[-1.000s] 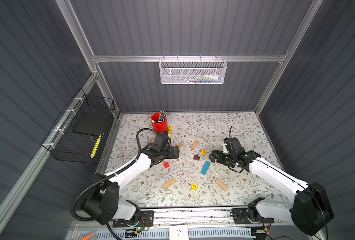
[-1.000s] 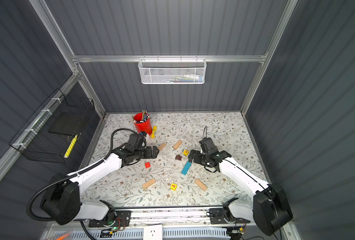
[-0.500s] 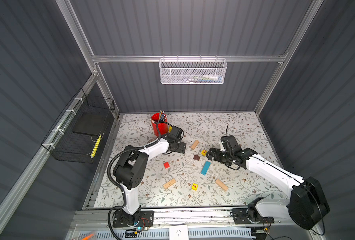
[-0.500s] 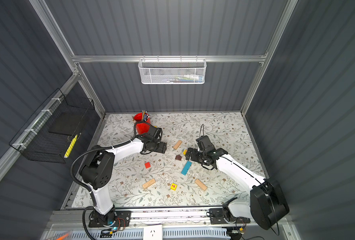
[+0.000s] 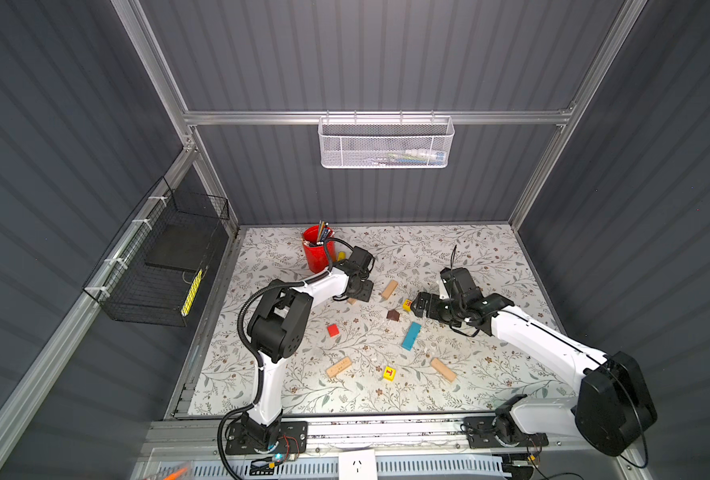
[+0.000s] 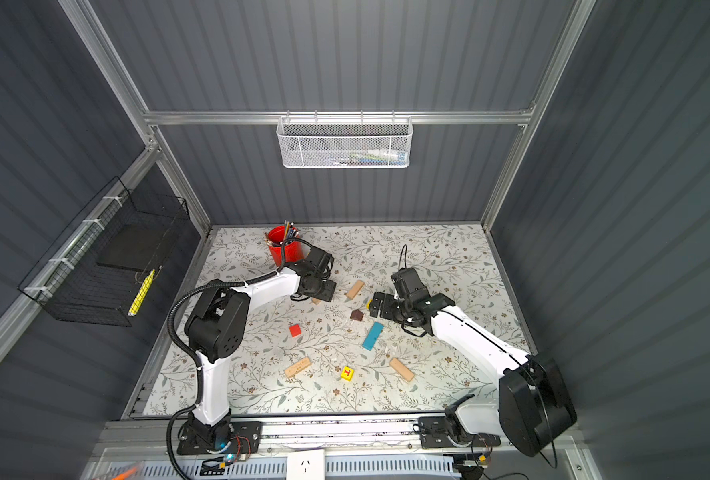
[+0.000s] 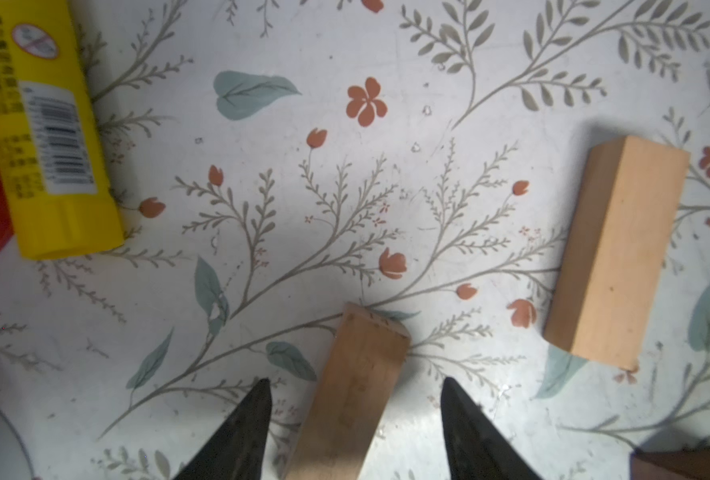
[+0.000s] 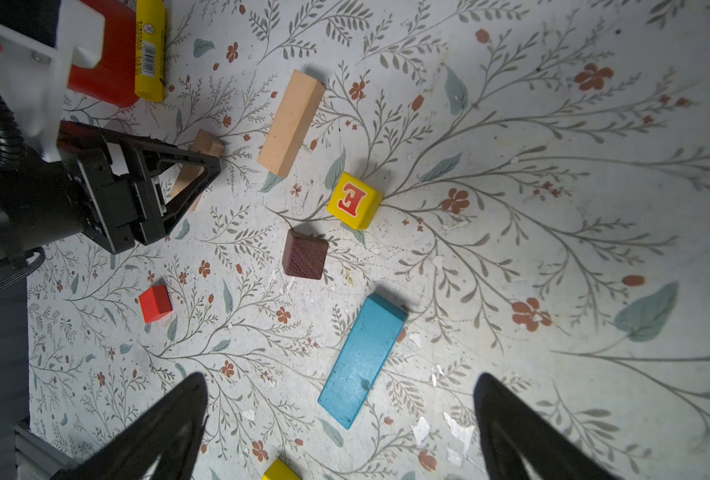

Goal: Build the wood block tower

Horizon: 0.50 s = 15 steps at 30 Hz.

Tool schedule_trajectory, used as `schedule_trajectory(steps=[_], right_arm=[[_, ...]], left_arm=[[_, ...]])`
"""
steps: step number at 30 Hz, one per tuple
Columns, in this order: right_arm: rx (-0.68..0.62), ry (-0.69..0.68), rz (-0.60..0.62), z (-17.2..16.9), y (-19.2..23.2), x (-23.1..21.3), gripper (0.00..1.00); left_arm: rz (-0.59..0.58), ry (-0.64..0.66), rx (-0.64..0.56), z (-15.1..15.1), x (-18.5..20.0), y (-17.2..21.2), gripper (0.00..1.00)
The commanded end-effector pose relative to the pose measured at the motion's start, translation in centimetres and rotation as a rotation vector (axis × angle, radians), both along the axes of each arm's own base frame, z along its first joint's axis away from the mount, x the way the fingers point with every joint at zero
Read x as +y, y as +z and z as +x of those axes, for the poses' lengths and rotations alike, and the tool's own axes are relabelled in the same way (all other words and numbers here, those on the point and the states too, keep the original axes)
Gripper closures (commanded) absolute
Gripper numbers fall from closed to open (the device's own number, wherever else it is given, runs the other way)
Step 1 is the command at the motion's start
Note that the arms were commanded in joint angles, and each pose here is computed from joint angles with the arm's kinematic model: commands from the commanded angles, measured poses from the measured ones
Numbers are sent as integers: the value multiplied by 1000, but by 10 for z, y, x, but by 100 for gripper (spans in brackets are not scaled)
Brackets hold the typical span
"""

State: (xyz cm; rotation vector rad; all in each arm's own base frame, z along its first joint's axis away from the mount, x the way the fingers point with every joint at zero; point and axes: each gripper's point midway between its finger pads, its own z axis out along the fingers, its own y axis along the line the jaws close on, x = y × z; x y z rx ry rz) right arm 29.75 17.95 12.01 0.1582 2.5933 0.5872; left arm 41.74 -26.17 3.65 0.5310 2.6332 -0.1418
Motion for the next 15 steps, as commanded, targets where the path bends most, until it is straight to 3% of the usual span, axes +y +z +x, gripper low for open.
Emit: schedule_trajectory(steps=[1, 15], right_arm=[[-11, 21, 0, 3, 5, 4, 1], [3, 30, 5, 1, 1, 6, 1]], left_arm=[[38, -18, 27, -2, 1, -7, 39], [26, 59, 126, -18, 6, -20, 63]])
